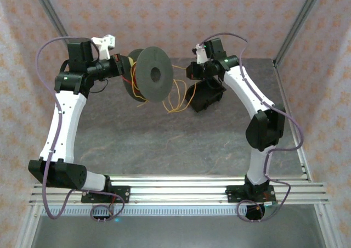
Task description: Wrap the cables
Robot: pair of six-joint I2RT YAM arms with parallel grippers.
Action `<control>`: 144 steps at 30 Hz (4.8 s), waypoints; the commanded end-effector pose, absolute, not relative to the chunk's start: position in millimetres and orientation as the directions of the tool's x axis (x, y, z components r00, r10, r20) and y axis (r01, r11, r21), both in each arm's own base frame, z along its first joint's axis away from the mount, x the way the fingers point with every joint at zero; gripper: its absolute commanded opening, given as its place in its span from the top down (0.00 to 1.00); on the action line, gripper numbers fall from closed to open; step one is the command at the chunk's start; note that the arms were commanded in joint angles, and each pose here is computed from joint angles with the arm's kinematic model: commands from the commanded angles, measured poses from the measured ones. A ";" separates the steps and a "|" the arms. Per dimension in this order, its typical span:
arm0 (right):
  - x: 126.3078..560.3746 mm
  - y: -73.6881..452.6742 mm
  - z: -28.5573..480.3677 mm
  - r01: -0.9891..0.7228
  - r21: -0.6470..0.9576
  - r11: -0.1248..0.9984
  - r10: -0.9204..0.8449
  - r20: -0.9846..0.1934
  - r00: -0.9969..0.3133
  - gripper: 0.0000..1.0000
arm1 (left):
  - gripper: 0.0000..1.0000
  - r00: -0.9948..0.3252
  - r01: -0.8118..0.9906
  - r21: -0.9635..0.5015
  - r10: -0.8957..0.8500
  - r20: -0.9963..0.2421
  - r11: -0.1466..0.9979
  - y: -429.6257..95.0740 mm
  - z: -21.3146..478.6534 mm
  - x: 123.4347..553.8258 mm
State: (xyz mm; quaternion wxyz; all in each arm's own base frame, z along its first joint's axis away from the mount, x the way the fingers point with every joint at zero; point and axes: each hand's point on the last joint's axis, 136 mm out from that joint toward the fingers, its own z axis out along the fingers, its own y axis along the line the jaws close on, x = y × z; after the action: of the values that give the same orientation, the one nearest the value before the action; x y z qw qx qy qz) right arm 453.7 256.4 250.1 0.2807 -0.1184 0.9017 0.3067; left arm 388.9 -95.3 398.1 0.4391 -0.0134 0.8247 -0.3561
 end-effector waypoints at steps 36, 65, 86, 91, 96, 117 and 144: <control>364.7 306.6 246.7 -0.455 0.558 0.694 0.024 -0.649 -0.761 1.00 | 1.00 -0.198 0.159 -0.695 -0.667 -0.718 0.701 -20.1 477.3 400.7; 308.9 343.4 245.5 -0.540 0.598 0.592 0.065 -0.703 -0.708 0.65 | 1.00 -0.161 0.120 -0.732 -0.714 -0.681 0.671 -12.5 473.6 395.4; 314.6 276.3 280.7 -0.503 0.569 0.650 0.186 -0.761 -0.621 0.32 | 1.00 -0.202 0.175 -0.720 -0.691 -0.694 0.672 -26.1 494.7 372.6; 324.4 249.4 294.4 -0.485 0.588 0.647 0.217 -0.752 -0.623 0.28 | 1.00 -0.305 0.258 -0.704 -0.636 -0.709 0.661 -49.5 499.7 357.8; 338.6 234.1 309.1 -0.483 0.619 0.619 0.228 -0.730 -0.644 0.29 | 1.00 -0.388 0.341 -0.701 -0.585 -0.712 0.627 -70.4 508.3 338.9; 365.6 182.7 355.4 -0.617 0.602 0.507 0.287 -0.793 -0.538 0.35 | 1.00 -0.534 0.484 -0.724 -0.489 -0.689 0.492 -117.0 521.4 294.9; 388.0 178.6 350.0 -0.645 0.520 0.560 0.277 -0.851 -0.446 0.50 | 1.00 -0.555 0.575 -0.710 -0.444 -0.704 0.407 -139.5 538.8 269.6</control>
State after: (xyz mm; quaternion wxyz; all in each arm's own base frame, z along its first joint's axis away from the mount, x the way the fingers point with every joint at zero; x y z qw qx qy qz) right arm 384.0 178.0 328.7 0.4830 -0.1060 0.7430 0.4510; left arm 301.2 -130.7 488.2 0.4259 -0.0132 0.7452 -0.5130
